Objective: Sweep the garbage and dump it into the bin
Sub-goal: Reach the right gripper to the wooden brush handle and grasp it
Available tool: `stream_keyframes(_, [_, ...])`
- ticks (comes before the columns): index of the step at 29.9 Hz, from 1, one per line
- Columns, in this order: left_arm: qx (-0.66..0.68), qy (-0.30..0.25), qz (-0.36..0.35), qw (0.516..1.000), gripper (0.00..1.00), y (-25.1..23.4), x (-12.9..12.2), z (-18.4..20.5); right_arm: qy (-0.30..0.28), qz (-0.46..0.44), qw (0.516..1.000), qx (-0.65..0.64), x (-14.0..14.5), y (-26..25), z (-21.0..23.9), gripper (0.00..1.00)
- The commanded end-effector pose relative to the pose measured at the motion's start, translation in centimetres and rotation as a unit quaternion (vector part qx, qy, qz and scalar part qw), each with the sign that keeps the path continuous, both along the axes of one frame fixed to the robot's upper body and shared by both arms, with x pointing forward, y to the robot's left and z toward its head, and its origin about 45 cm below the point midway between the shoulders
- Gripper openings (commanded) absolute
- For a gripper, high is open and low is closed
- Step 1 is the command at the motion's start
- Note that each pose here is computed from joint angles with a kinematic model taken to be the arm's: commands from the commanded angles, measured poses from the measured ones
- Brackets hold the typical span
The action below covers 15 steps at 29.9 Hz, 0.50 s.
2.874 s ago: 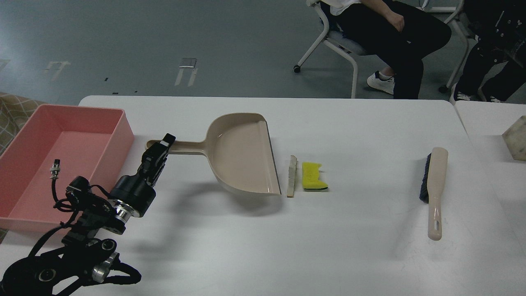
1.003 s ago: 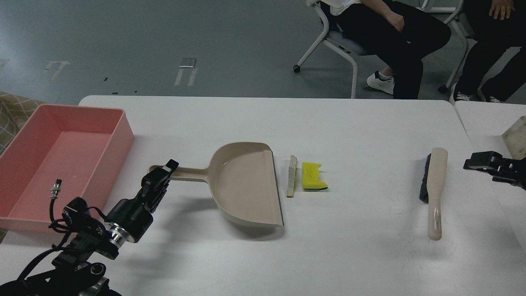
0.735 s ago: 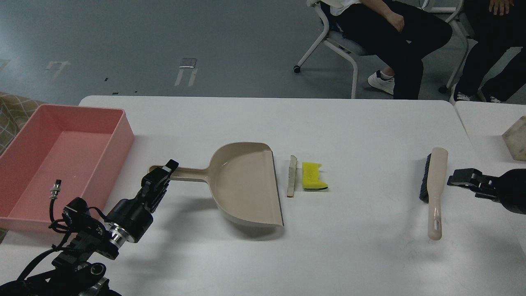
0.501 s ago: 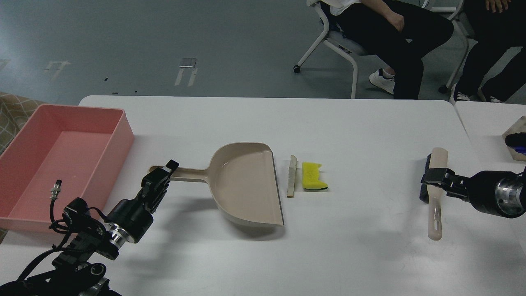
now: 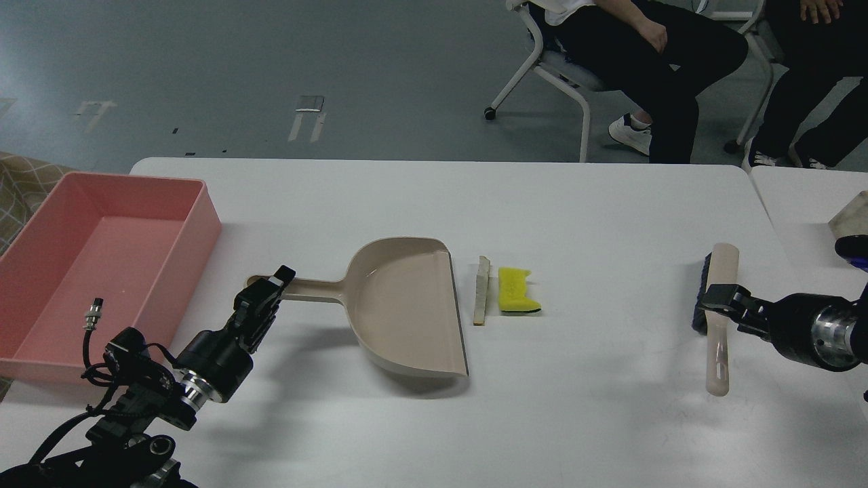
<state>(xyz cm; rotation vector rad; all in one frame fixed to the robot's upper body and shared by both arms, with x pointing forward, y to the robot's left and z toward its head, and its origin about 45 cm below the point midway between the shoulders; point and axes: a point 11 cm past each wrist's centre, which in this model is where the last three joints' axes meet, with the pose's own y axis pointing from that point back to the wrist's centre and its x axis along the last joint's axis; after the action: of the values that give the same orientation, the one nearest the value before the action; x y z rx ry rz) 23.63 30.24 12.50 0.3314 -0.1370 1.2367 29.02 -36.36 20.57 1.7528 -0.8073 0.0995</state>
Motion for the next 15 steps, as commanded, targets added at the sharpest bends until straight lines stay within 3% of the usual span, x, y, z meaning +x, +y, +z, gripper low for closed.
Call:
stream_keyframes(1, [0.000, 0.000, 0.001, 1.000, 0.18, 0.1, 0.0, 0.0, 0.004, -0.004, 1.000, -0.002, -0.3, -0.3, -0.3, 0.70])
stream_keyframes(15, [-0.005, 0.002, 0.002, 1.000, 0.18, -0.2, 0.0, -0.2, 0.025, -0.004, 1.000, 0.007, -1.3, 0.4, -2.3, 0.71])
